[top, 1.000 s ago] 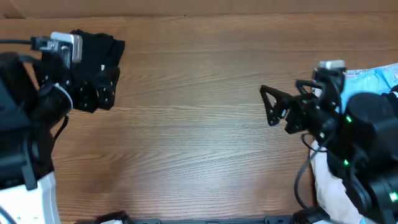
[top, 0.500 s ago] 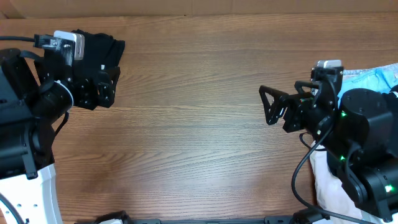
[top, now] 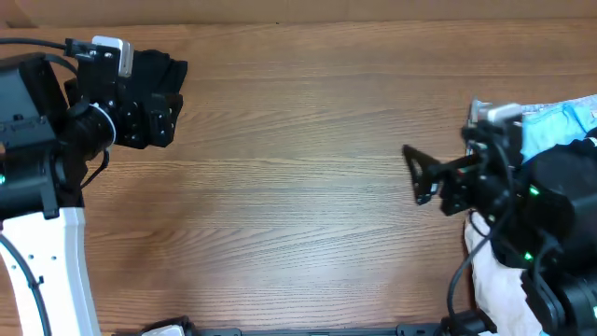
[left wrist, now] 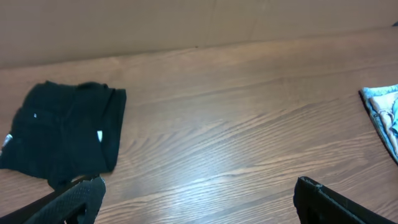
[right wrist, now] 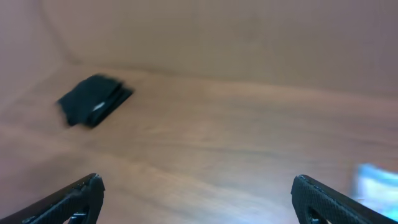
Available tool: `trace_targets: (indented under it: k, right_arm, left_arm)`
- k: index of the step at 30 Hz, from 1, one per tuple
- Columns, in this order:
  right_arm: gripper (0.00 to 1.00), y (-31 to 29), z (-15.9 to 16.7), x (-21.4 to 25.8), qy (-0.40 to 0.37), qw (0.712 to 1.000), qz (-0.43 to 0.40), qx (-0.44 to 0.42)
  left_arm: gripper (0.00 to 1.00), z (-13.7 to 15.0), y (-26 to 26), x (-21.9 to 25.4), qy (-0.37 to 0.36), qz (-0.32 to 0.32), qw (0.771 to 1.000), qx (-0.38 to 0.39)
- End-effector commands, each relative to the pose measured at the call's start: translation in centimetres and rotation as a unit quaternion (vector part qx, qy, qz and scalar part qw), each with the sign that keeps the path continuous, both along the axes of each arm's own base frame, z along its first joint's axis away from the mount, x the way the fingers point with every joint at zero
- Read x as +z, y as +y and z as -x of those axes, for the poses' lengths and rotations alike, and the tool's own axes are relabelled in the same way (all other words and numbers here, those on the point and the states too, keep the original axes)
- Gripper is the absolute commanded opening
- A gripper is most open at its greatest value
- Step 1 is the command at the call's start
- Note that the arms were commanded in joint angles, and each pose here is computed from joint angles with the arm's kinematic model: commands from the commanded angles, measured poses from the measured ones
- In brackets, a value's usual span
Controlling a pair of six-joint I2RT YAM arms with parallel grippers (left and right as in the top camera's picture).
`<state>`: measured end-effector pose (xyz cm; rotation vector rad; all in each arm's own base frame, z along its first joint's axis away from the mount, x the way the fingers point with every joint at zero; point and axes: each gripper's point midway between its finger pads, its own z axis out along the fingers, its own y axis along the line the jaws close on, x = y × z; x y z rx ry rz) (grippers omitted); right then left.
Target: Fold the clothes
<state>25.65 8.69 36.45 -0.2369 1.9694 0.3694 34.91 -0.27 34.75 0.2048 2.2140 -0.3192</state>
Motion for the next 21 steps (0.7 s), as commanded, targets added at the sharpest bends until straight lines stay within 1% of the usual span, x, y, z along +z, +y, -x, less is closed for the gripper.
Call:
trace_targets:
  k: [1, 3, 7, 13, 17, 21]
  right_arm:
    - [1.0, -3.2, -0.1, -0.8, -0.031, 0.998, 0.021, -0.049]
    - [1.0, -4.3, 0.1, -1.6, -0.045, 0.997, 0.014, -0.066]
    - [1.0, -5.5, 1.2, -4.8, -0.058, 0.995, 0.009, -0.085]
    - [1.0, -5.8, 3.0, -10.9, -0.048, 0.994, 0.012, -0.095]
    - [1.0, -5.8, 3.2, -13.3, -0.081, 0.992, 0.01, -0.095]
    - [1.0, -5.8, 3.1, -14.6, -0.129, 0.987, 0.007, -0.095]
  left_arm:
    - [1.0, -0.8, 0.2, -0.7, 0.009, -0.005, 1.0, -0.005]
    - [1.0, -1.3, 0.3, -1.4, 0.018, -0.003, 1.0, -0.005]
    - [1.0, -2.1, 0.4, -2.7, 0.039, 0.002, 0.999, -0.005]
    - [1.0, -3.3, 0.7, -4.9, 0.068, 0.008, 0.998, -0.005]
    - [1.0, -4.0, 0.8, -6.3, 0.087, 0.013, 0.996, -0.006]
    - [1.0, -4.6, 1.0, -7.6, 0.104, 0.017, 0.994, -0.006]
